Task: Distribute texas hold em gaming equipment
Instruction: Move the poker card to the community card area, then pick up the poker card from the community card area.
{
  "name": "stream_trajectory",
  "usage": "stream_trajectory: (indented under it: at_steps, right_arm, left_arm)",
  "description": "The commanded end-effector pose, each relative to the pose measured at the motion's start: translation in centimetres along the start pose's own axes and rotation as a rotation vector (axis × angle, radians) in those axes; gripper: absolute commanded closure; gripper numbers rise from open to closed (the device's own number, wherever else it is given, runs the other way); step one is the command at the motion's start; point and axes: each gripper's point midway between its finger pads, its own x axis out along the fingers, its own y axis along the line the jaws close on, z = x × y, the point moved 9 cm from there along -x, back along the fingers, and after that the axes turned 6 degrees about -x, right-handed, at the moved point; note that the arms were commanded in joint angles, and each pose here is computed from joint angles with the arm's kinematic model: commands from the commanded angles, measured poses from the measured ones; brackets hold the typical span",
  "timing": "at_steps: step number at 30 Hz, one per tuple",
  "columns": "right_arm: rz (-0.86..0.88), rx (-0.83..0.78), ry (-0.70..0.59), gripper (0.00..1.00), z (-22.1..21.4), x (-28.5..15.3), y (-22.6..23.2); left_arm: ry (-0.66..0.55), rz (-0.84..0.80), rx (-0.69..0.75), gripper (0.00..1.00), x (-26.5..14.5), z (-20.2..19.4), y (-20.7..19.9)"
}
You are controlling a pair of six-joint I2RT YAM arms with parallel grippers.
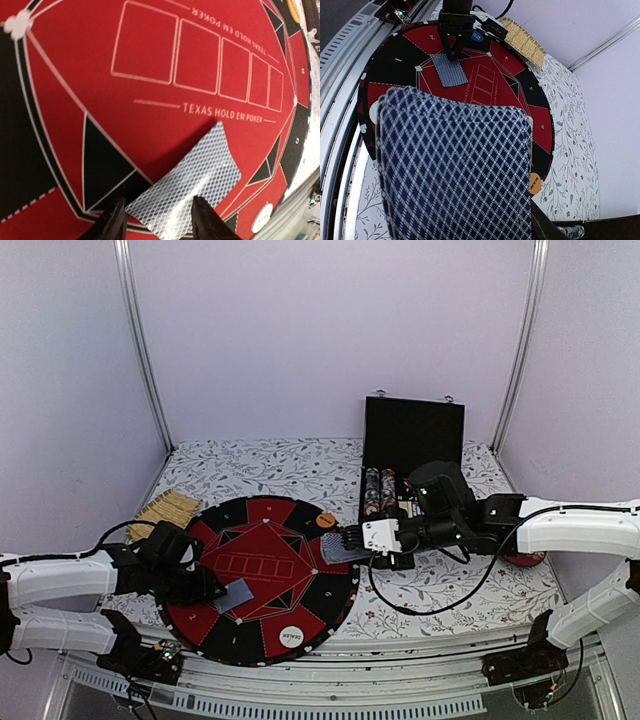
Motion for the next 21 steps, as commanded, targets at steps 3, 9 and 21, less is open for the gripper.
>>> stream_trajectory:
  at_steps: [3,9,21]
  right_arm:
    - [-0.011,-0.017,-0.037,0.52,1.1,-0.3,-0.7]
    - [-0.003,-0.015,-0.039,0.52,1.1,-0.2,-0.7]
    - [0.000,-0.018,-0.031,0.52,1.0,-0.1,-0.6]
  left_arm:
    - [-0.049,0.084,0.102,0.52,0.4,0.6,0.4]
    - [-0.095,0.083,0.061,0.50,-0.3,1.6,0.2]
    - [0.118,-0.089,0.199,0.54,1.3,-2.6,-3.4]
